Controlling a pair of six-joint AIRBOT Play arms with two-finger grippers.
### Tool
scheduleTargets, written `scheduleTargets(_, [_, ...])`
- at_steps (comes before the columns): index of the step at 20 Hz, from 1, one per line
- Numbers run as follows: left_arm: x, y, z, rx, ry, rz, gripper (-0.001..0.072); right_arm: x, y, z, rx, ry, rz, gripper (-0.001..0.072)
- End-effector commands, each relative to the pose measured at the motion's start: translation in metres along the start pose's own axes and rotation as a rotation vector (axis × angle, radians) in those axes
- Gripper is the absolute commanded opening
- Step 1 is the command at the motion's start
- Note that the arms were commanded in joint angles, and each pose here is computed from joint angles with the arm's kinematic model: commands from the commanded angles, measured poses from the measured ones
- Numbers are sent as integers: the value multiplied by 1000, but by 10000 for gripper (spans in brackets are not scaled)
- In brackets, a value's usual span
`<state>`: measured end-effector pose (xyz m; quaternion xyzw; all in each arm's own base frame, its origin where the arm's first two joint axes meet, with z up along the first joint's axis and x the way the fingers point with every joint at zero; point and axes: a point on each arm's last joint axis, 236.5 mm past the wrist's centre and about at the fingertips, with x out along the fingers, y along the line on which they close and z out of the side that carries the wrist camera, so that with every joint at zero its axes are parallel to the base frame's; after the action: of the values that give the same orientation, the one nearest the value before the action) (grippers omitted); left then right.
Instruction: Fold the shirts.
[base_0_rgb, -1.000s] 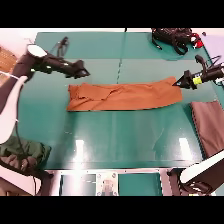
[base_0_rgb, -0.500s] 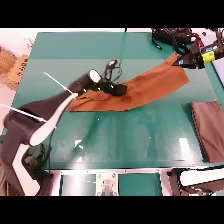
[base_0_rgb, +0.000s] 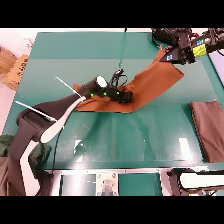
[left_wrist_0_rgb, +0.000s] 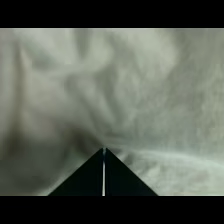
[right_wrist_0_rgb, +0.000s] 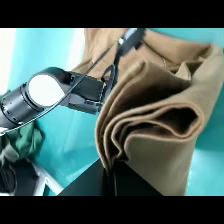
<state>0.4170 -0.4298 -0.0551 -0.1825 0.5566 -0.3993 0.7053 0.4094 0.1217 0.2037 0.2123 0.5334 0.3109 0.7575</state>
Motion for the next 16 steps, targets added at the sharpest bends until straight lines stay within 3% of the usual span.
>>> scheduleTargets(1, [-65, 17, -15, 7, 227, 28, 20, 6, 8, 10, -9, -42, 5, 17])
scheduleTargets(6, [-235, 89, 30, -29, 176, 415, 21, 52, 48, 26, -59, -74, 57, 17])
scheduleTargets(10, [-338, 130, 32, -112, 73, 623, 21, 153, 101, 26, -113, -64, 136, 17])
scheduleTargets(15, [-384, 158, 19, -197, 37, 690, 21, 340, 153, -7, -126, -111, 185, 18])
scheduleTargets(16, [-385, 162, 15, -211, 44, 690, 22, 372, 158, -21, -126, -121, 185, 105])
